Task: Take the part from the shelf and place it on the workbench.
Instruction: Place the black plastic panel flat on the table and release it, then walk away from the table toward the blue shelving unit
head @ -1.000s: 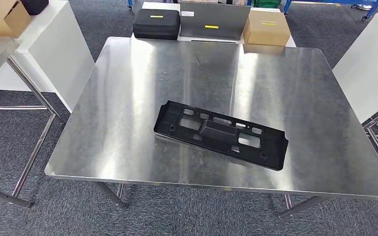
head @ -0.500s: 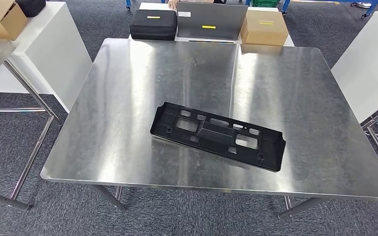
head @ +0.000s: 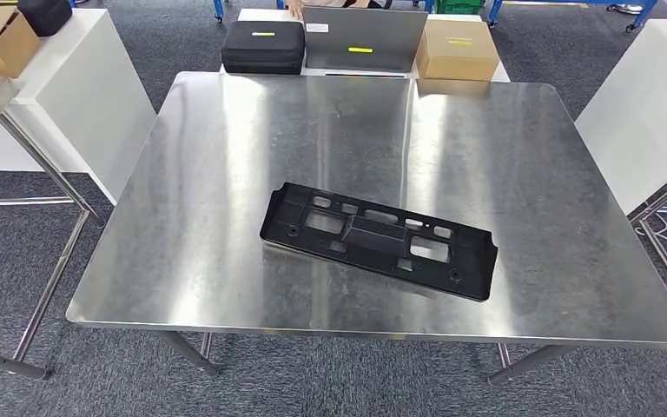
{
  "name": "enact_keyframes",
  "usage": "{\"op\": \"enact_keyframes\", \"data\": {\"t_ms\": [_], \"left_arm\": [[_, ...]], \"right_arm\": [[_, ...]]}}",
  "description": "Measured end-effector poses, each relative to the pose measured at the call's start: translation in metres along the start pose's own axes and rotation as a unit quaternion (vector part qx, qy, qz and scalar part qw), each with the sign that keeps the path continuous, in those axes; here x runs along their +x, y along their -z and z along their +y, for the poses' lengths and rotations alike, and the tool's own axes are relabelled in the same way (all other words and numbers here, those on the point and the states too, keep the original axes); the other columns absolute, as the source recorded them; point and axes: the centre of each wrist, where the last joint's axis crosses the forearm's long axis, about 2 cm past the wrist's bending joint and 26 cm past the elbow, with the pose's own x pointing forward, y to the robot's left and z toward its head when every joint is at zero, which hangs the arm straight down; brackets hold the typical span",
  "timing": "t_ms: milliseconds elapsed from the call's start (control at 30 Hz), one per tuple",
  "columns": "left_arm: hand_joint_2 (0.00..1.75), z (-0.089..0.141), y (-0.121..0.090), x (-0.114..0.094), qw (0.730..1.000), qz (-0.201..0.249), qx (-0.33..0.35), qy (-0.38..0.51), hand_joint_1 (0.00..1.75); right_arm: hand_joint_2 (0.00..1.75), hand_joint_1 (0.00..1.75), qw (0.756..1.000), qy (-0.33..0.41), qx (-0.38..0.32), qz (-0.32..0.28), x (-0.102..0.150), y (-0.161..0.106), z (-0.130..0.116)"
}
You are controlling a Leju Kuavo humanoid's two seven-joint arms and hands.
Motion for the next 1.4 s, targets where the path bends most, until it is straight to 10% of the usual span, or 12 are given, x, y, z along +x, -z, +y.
{"op": "enact_keyframes", "data": {"t_ms": [233, 500, 1400], "left_arm": [[0.0, 0.018, 0.007, 0.001, 1.0, 0.004, -0.009, 0.019, 0.0], [0.0, 0.029, 0.009, -0.002, 0.999, 0.006, -0.005, 0.033, 0.0], [0.0, 0.039, 0.01, -0.002, 0.998, -0.016, 0.001, 0.065, 0.0]], "right_arm": [[0.0, 0.0, 0.974, 0.044, 0.223, 0.005, 0.023, -0.067, 0.059], [0.0, 0.0, 0.946, 0.043, 0.319, 0.019, 0.033, -0.093, 0.076], [0.0, 0.0, 0.921, 0.042, 0.386, 0.032, 0.043, -0.126, 0.09]]}}
